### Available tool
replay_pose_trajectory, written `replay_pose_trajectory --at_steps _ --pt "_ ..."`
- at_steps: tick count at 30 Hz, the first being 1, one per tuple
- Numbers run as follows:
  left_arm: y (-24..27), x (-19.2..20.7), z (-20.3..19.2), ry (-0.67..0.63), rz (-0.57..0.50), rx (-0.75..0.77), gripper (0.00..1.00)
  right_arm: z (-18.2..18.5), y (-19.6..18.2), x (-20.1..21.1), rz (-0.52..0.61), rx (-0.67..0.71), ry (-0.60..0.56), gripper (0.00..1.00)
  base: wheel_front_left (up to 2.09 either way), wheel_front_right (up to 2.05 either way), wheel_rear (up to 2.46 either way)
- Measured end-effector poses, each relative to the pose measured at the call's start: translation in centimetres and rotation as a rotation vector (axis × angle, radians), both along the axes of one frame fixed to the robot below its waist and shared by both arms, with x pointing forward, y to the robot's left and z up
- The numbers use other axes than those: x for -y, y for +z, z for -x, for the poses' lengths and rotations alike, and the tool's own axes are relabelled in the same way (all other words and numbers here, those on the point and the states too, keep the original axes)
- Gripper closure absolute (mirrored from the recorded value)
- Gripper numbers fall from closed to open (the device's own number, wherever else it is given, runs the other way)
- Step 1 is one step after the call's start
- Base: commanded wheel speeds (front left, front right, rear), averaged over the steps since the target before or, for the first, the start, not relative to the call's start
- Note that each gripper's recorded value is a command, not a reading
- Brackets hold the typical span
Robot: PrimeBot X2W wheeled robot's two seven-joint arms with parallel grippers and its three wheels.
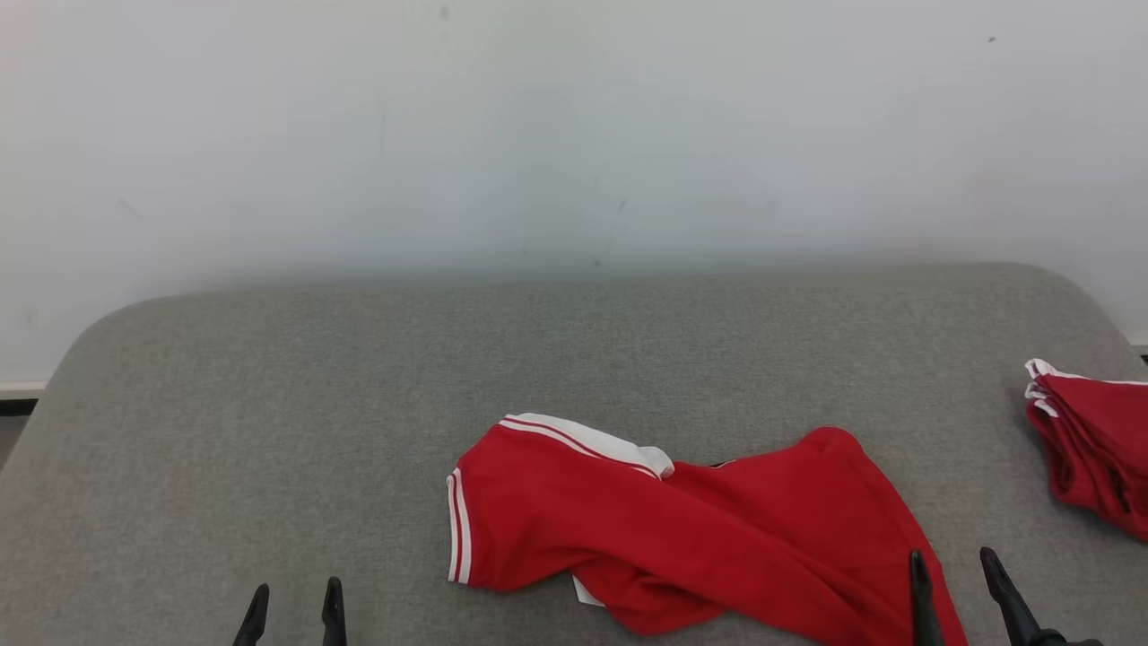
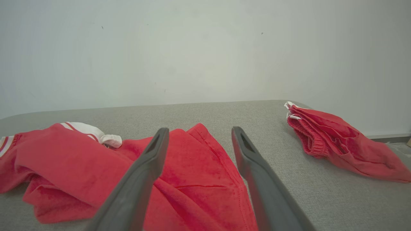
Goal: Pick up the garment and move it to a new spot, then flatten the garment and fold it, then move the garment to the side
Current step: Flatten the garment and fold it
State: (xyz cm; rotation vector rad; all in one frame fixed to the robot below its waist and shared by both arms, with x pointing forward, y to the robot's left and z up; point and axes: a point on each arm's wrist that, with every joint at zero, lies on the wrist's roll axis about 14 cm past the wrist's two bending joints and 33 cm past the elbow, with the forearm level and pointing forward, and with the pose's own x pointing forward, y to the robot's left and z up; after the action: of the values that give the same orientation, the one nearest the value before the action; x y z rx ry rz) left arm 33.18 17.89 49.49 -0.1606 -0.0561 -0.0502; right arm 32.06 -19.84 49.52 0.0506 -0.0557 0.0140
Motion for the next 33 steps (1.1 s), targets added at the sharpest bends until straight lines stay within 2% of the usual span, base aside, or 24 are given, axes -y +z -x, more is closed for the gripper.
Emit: replay_pose_trajectory --at_steps 15,18,23,28,33 --pt "-1.2 1.1 -1.3 -0.034 0.018 -0.042 0.0 0.2 -0.5 0.1 -0.029 -0.014 -0.013 0.0 0.0 0.0 0.0" --pt "-2.1 2.0 -2.4 -0.06 0.03 -0.076 0.0 0.3 -0.9 -0.1 -0.04 -0.029 -0.013 0.0 0.0 0.0 0.0" --pt "-1.1 4.6 -6.2 -0.147 0.033 -0.107 0.0 0.2 -1.1 0.1 -0.043 -0.036 -0.021 0.0 0.0 0.0 0.0" --pt "-1.6 7.3 -9.1 -0.241 0.027 -0.224 0.0 0.6 -1.4 0.8 -0.044 -0.044 -0.047 0.0 0.0 0.0 0.0" --pt "-3.7 8.1 -10.8 -0.289 -0.01 -0.379 0.0 1.2 -1.6 1.9 -0.044 -0.054 -0.089 0.0 0.0 0.0 0.0"
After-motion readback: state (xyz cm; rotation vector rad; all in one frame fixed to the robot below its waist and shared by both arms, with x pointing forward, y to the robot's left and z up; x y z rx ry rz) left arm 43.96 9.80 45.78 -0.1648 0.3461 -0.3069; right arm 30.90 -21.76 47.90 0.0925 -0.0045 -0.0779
